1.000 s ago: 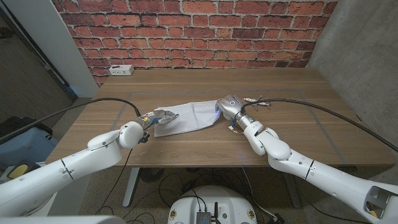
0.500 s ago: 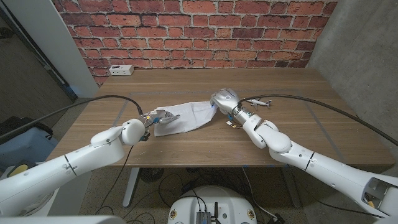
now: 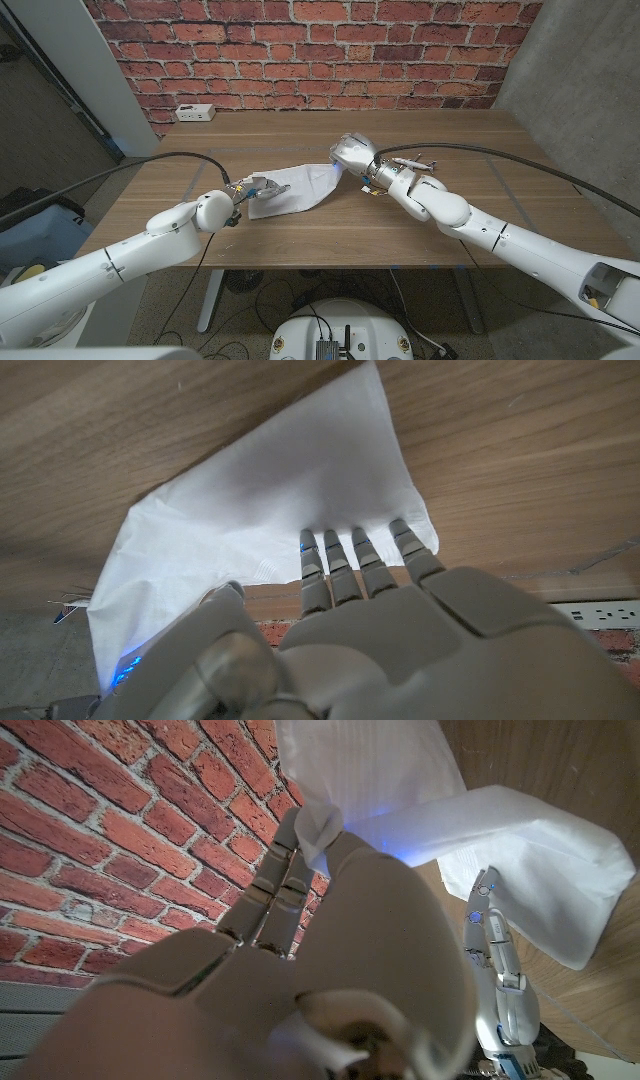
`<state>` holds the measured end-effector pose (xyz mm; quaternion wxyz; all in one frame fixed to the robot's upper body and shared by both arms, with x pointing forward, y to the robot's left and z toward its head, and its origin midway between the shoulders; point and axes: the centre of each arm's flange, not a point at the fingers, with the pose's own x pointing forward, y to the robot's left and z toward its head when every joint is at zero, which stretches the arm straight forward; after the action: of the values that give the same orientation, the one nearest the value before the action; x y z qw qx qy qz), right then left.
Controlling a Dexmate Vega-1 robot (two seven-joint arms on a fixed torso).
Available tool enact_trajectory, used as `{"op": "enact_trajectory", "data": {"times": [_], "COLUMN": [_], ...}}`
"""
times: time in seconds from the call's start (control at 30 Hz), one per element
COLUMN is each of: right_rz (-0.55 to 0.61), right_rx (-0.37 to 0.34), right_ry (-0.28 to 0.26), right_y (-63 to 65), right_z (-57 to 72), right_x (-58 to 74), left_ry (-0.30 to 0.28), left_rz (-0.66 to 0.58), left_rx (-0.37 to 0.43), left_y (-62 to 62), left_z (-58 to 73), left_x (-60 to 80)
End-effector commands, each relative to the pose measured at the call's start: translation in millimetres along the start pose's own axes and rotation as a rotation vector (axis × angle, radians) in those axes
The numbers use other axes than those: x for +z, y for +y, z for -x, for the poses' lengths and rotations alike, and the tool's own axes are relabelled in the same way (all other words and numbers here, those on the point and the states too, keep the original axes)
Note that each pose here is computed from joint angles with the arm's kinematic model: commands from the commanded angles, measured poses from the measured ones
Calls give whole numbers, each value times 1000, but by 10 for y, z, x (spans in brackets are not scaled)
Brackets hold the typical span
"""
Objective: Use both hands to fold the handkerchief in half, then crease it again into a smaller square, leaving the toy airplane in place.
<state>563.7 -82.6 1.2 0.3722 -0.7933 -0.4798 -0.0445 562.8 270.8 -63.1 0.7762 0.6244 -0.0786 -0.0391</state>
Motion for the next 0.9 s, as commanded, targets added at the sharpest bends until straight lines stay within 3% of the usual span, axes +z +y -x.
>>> {"op": "enact_trajectory", "data": {"times": [0.03, 0.9], "right_rz": [104, 269], "right_rx": [-20, -125], "right_ry": [-119, -316], "right_y": [-169, -505], "right_z": [-200, -650], "right_x": [22, 192], "left_ry": [-1, 17], "left_rz": [8, 3], "left_rx": [-2, -9], "left_y": [-27, -44], "left_z": [13, -7], "left_x": [-18, -67]}}
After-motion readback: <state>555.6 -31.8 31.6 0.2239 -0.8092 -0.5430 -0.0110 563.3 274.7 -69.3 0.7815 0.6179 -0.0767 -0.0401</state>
